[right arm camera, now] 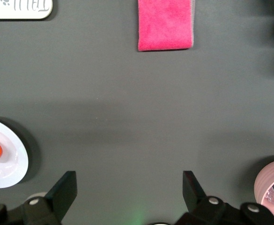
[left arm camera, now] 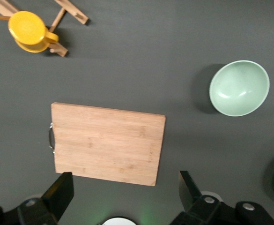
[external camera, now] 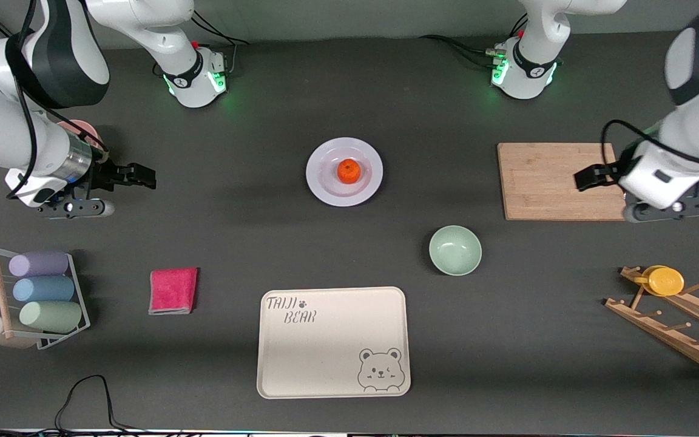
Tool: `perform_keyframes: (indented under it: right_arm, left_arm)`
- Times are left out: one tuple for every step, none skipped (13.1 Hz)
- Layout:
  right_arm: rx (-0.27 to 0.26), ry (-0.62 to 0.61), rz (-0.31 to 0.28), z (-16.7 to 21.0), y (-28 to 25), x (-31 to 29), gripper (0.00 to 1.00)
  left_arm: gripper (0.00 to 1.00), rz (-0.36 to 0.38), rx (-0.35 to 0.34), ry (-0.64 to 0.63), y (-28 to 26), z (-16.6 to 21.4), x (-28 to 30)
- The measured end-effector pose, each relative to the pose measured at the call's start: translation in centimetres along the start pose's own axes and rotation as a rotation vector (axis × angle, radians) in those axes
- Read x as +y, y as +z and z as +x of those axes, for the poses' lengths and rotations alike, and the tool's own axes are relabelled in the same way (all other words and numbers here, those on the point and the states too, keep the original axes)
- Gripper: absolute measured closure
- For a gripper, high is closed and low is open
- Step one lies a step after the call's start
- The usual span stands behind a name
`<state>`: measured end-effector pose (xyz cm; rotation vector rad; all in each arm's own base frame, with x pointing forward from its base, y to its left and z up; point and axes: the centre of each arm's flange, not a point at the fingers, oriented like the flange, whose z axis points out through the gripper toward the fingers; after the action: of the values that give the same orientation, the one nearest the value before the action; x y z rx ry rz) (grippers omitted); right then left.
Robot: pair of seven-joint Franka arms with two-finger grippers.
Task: Place orange and plate with both arms
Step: 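Move the right gripper toward the plate rim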
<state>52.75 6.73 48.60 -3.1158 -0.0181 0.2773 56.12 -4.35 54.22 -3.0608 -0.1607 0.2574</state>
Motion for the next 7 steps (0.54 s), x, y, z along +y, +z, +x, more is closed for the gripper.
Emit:
perform_keyframes:
  right_arm:
    - [0.001,-0.007,-0.002,-0.1,0.0,-0.6,0.00]
    - [0.002,-0.007,-0.004,-0.2,0.0,-1.3,0.00]
    - [0.002,-0.008,-0.005,-0.3,0.0,-1.9,0.00]
    - [0.001,-0.013,-0.007,-0.4,0.1,-2.6,0.00]
    - [0.001,-0.017,-0.009,-0.5,0.1,-3.3,0.00]
    - [0.003,-0.019,-0.010,-0.6,0.0,-3.6,0.00]
    - [0.005,-0.017,-0.010,-0.7,-0.1,-3.6,0.00]
  left_arm:
    - [0.00,-0.004,-0.008,-0.010,0.0,0.1,-1.3]
    - [0.00,-0.006,-0.015,-0.017,-0.1,0.0,-2.1]
    - [0.00,-0.007,-0.018,-0.017,-0.3,-0.2,-2.3]
    - [0.00,-0.007,-0.011,-0.010,-0.7,-0.7,-2.0]
    - [0.00,-0.007,-0.001,0.000,-1.3,-1.3,-1.5]
    - [0.00,-0.008,0.010,0.010,-1.9,-2.1,-1.1]
    - [0.00,-0.007,0.019,0.018,-2.3,-2.9,-0.7]
